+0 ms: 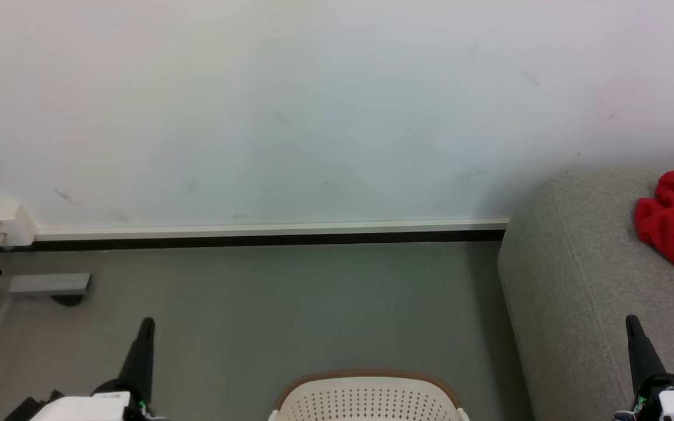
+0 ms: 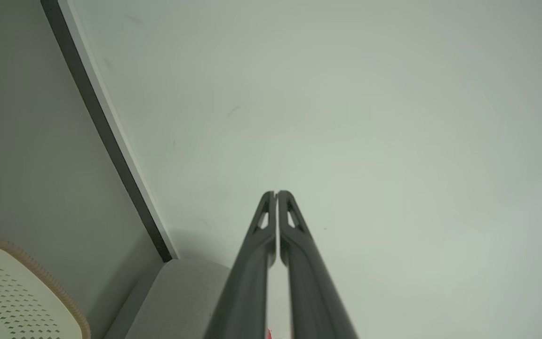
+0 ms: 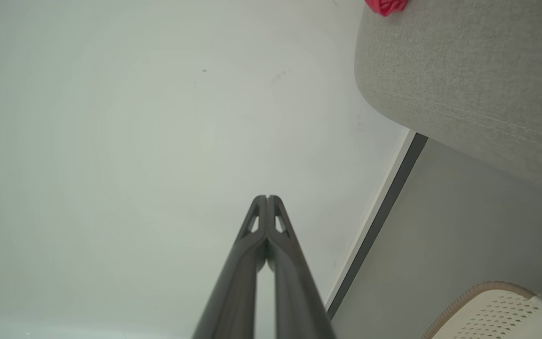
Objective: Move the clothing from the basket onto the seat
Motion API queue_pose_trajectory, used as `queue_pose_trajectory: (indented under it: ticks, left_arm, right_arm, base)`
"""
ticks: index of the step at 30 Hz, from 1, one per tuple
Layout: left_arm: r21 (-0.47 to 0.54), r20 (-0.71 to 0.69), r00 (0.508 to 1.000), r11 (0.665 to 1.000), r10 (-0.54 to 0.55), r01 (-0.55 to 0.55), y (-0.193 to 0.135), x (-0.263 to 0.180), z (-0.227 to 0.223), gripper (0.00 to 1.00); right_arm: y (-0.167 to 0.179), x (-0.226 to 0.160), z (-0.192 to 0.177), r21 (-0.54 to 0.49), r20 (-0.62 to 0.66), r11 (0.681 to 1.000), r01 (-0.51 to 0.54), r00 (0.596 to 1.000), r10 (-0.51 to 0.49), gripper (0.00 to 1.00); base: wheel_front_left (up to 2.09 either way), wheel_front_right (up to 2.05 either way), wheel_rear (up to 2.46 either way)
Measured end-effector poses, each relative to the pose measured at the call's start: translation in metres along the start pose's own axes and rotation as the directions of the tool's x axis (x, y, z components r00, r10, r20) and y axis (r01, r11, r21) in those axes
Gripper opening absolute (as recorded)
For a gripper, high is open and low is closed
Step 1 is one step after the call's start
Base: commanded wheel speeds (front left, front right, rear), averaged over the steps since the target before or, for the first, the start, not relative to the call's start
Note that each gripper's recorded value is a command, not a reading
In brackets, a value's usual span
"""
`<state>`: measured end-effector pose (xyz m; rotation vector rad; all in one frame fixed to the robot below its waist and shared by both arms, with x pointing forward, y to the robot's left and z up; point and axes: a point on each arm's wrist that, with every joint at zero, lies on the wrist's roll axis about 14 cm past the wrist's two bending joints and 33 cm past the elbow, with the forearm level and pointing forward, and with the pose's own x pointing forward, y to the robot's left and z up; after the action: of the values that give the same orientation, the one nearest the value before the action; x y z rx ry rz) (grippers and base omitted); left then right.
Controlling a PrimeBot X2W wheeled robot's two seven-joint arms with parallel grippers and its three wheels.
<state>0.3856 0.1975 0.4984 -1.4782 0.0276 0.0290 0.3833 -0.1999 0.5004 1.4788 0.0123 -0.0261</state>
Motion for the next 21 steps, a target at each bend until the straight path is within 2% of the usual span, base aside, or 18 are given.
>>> queue_pose_trajectory:
  ticks: [15, 21]
  left_arm:
    - [-0.092, -0.002, 1.000, 0.996, -0.024, 0.023, -0.0050, 0.0019, 0.0021, 0.00]
    - [-0.092, -0.001, 1.000, 0.995, -0.024, 0.024, -0.0052, 0.0020, 0.0022, 0.00]
  right_arm:
    - [0.0042, 0.0039, -0.0010, 0.096, -0.011, 0.995, -0.016, 1.000, 0.018, 0.00]
    - [0.0042, 0.0040, -0.0009, 0.097, -0.011, 0.995, -0.017, 1.000, 0.018, 0.00]
  base:
    - [0.00, 0.00, 0.00]
    - [0.00, 0.00, 0.00]
